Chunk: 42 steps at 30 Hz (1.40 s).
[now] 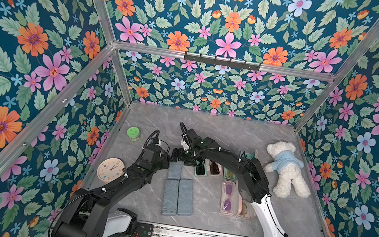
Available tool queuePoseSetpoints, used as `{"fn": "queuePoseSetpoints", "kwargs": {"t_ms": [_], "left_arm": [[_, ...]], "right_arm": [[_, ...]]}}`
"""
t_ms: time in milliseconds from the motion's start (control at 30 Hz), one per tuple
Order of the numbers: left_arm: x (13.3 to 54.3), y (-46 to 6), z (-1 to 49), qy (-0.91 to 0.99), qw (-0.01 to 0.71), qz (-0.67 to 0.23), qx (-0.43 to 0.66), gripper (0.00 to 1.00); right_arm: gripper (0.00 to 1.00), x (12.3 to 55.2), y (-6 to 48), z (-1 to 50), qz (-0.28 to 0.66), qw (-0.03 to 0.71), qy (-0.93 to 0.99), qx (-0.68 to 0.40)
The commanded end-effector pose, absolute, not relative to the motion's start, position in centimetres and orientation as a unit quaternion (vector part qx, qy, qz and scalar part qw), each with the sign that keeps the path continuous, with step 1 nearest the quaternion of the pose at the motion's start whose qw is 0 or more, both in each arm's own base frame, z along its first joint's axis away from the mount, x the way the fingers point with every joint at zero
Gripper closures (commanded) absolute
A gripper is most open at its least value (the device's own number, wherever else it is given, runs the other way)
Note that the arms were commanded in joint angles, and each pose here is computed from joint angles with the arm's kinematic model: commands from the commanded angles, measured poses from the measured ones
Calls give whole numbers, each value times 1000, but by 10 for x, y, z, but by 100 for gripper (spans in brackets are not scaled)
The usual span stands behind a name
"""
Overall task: Close the glasses case
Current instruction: Move the glasses case to the center of the board, then close the glasses case at the center of the board.
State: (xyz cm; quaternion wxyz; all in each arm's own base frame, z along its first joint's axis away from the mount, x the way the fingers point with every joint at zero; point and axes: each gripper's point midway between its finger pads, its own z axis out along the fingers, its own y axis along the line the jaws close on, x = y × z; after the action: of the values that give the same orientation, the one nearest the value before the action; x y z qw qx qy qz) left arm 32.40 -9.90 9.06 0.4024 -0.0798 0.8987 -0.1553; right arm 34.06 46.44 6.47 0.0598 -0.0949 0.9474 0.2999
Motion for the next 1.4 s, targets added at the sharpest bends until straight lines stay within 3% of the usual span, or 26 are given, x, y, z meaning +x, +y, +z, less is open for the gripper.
{"fn": "queuePoseSetpoints", "kwargs": {"t_ms": [0, 467, 733, 933, 1067, 1367], "left_arm": [[328, -100, 99, 890, 418, -165, -83, 53], [335, -126, 96, 887, 398, -225, -64, 44], [351, -165, 114, 894, 380, -235, -12, 45], [361, -223, 101, 905, 336, -257, 46, 55], [369, -242, 83, 912, 314, -258, 58, 65], [368, -259, 45, 924, 277, -254, 68, 71]], "right_arm": [[0, 344, 464, 84, 318, 79, 938, -108], [0, 341, 392, 170, 341, 137, 922, -122], [8, 353, 343, 163, 354, 130, 923, -83], [17, 353, 327, 157, 357, 124, 922, -79], [28, 352, 317, 151, 359, 116, 923, -77], [45, 343, 313, 138, 360, 106, 922, -98]]}}
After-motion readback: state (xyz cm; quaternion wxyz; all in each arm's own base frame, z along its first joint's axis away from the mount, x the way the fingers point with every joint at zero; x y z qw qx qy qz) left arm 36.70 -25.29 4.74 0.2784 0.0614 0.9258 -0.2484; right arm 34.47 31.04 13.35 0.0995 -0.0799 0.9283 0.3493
